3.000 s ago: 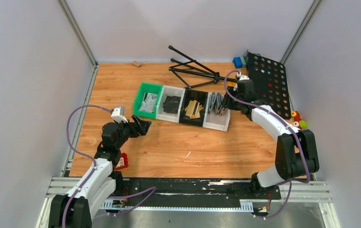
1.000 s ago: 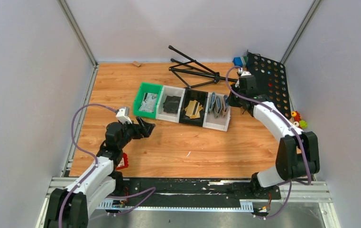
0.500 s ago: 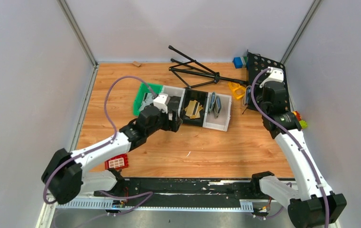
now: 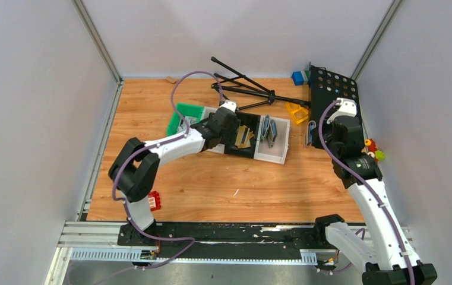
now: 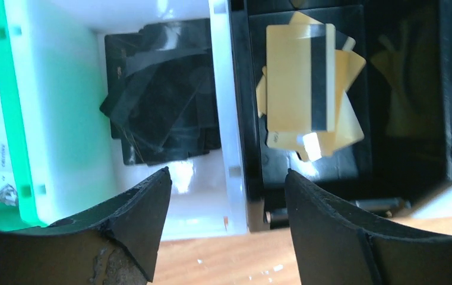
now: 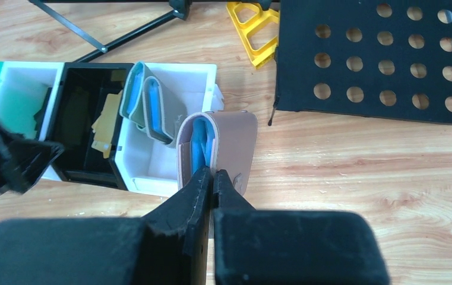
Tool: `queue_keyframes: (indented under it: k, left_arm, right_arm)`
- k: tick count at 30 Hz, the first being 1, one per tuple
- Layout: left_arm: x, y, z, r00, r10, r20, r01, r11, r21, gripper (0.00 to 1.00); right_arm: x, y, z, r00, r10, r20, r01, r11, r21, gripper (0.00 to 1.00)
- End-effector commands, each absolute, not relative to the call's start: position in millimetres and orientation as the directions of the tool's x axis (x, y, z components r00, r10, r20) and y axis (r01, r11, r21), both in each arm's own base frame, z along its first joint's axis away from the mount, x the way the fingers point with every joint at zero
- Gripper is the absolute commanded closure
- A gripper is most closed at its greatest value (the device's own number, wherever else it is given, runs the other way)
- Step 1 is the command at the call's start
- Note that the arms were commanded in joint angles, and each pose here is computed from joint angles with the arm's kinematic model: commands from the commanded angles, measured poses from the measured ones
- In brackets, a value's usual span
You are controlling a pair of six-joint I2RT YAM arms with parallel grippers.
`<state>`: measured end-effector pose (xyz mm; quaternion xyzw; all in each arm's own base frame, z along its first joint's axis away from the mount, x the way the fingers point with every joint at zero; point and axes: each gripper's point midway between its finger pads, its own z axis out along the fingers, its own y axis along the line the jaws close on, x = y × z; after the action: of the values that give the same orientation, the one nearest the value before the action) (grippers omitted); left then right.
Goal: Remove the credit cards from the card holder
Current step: Move the storage box to the corner of the board.
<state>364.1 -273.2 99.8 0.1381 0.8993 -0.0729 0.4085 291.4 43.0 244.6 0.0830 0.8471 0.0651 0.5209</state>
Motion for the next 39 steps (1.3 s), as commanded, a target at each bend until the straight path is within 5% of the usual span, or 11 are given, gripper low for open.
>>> queue_keyframes:
  k: [1, 8, 19, 39]
  left_arm:
    - [386, -261, 95, -0.653, 0.203, -0.729, 0.206, 0.975, 0.087, 0.26]
    - [399, -250, 83, -0.702, 0.064, -0.71, 0.097, 0.995, -0.006, 0.49]
    - [381, -112, 116, -0.563, -0.261, -0.784, -0.361, 0.931, -0.05, 0.75]
    - [376, -9, 109, -0.395, -0.522, -0.756, -0.707, 0.699, -0.113, 0.74]
  right_arm:
    - [290, 50, 265, -0.379, 0.233, -0.896, 0.022, 0.97, 0.243, 1.0]
    - [288, 54, 268, -0.368, 0.253, -0.895, 0.008, 0.963, 0.27, 1.0]
    - [294, 70, 255, -0.393, 0.294, -0.871, -0.036, 0.942, 0.335, 1.0]
    - [290, 135, 227, -0.55, 0.333, -0.766, -0.257, 0.805, 0.535, 1.0]
